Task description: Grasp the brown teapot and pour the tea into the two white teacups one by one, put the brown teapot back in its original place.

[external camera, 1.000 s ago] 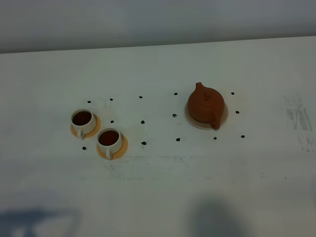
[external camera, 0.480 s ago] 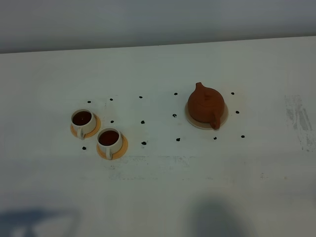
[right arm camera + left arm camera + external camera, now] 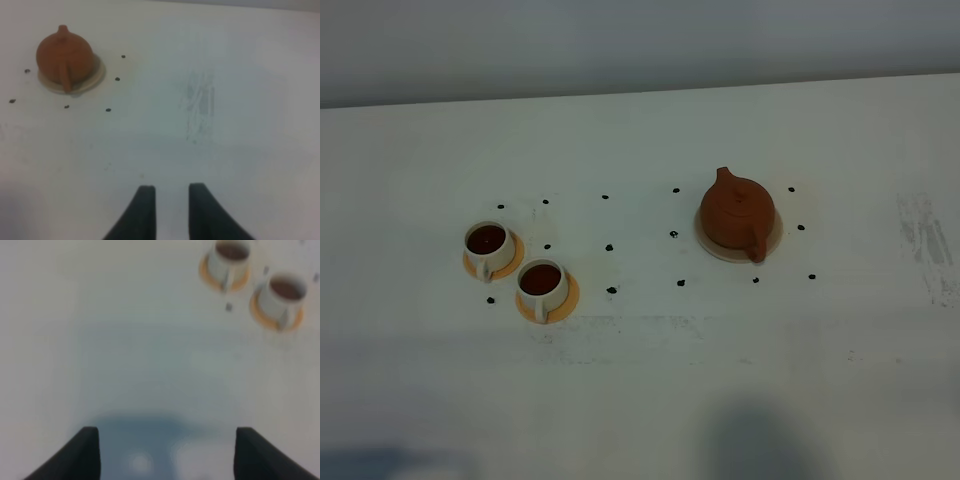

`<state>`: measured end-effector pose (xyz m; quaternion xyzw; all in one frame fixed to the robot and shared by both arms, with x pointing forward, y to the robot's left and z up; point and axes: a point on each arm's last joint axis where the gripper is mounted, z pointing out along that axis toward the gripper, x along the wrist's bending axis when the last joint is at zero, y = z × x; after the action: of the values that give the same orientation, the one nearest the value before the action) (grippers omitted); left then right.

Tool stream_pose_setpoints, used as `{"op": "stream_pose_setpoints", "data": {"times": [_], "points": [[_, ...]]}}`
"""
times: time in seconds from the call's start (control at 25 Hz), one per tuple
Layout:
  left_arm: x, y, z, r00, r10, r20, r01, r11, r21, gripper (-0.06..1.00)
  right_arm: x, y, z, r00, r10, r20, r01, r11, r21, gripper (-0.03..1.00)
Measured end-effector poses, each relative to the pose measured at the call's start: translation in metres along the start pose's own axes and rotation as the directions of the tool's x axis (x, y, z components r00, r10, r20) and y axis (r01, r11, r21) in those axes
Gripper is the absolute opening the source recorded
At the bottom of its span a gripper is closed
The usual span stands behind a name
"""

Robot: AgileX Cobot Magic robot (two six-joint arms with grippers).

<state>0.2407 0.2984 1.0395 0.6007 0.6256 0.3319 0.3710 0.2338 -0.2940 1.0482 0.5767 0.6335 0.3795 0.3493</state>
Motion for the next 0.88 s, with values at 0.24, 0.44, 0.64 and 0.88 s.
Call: {"op": "stream_pose_setpoints", "data": {"times": [0.24, 0.44, 0.64, 0.88], "points": [[0.0, -0.0011, -0.0018, 1.0, 0.0, 0.001, 0.0, 1.0, -0.013, 0.56, 0.0001, 0.0, 0.0, 1.0, 0.001, -0.001, -0.001, 1.0, 0.0, 0.18], [0.0, -0.001, -0.0016, 1.0, 0.0, 0.001, 0.0, 1.0, -0.013, 0.56, 0.0002, 0.0, 0.0, 1.0, 0.001, -0.002, -0.001, 1.0, 0.0, 0.18], [0.0, -0.001, -0.0016, 1.0, 0.0, 0.001, 0.0, 1.0, -0.013, 0.56, 0.0002, 0.0, 0.0, 1.0, 0.001, -0.002, -0.001, 1.0, 0.0, 0.18], [0.0, -0.0011, -0.0016, 1.0, 0.0, 0.001, 0.0, 1.0, -0.012, 0.56, 0.0002, 0.0, 0.0, 1.0, 0.001, -0.002, -0.001, 1.0, 0.0, 0.18]]}}
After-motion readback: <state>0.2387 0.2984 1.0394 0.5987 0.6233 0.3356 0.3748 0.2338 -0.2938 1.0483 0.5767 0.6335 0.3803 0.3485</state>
